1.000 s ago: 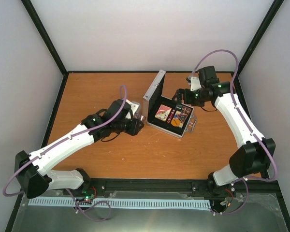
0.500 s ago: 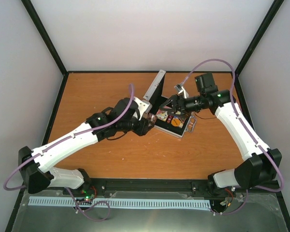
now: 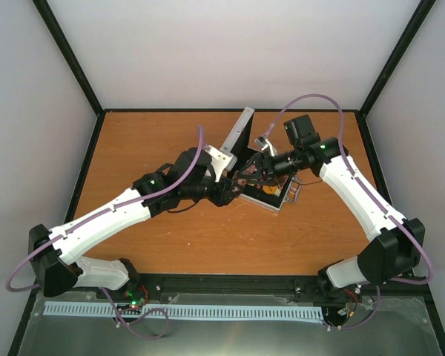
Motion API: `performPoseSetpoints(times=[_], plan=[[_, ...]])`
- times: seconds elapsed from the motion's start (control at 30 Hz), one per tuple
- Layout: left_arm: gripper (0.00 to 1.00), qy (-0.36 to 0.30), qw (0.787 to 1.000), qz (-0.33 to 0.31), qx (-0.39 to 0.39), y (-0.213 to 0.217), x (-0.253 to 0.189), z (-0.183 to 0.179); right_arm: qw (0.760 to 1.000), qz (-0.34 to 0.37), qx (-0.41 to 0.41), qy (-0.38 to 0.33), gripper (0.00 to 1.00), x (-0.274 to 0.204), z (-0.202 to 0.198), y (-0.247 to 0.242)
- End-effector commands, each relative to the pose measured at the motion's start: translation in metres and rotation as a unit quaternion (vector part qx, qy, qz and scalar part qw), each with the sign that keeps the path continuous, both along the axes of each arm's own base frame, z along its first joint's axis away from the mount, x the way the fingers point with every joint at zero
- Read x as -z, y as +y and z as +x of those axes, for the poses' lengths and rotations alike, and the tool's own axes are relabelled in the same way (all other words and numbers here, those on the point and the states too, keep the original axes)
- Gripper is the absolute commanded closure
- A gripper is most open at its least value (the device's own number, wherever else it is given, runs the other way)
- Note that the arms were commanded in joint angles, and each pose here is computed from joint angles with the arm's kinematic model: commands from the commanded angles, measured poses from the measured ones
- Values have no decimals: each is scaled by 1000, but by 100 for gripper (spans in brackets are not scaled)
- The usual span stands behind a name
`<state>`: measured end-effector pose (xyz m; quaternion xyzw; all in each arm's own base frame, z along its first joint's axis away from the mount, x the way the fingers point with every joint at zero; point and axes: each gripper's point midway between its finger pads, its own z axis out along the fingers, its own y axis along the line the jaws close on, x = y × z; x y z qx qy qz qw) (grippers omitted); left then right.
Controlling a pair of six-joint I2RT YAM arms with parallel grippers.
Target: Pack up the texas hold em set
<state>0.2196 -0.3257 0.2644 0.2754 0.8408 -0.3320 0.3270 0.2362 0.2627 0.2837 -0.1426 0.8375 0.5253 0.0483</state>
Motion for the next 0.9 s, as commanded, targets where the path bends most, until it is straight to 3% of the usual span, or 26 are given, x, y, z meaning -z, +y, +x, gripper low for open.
performPoseSetpoints(times=[0.0,0.13,0.23,0.33,0.47,0.57,0.67,0.77,0.87], plan=[[81,-35,996,-81,18,-13,-48,-5,1000,-3,-8,4,39,3,-4,4],[81,-33,996,-82,23,-15,-47,-5,1000,1,-13,3,49,2,-5,7],[81,-35,996,-81,19,-16,-46,-3,1000,3,-15,-2,66,0,-7,8],[66,-41,996,-84,1,-14,-51,3,1000,-1,-8,-13,85,-2,-6,6],[28,-50,993,-94,-48,-6,-60,16,998,-27,21,-46,87,-7,4,-1],[4,-68,986,-101,-113,13,-75,29,991,-63,94,-75,86,-11,30,-26],[0,-67,975,-101,-187,44,-87,50,977,-71,179,-92,86,-7,57,-58],[0,-22,955,-92,-280,90,-90,79,954,-92,267,-100,85,8,84,-85],[0,-6,950,-98,-298,117,-98,99,929,-93,340,-114,84,18,108,-99]])
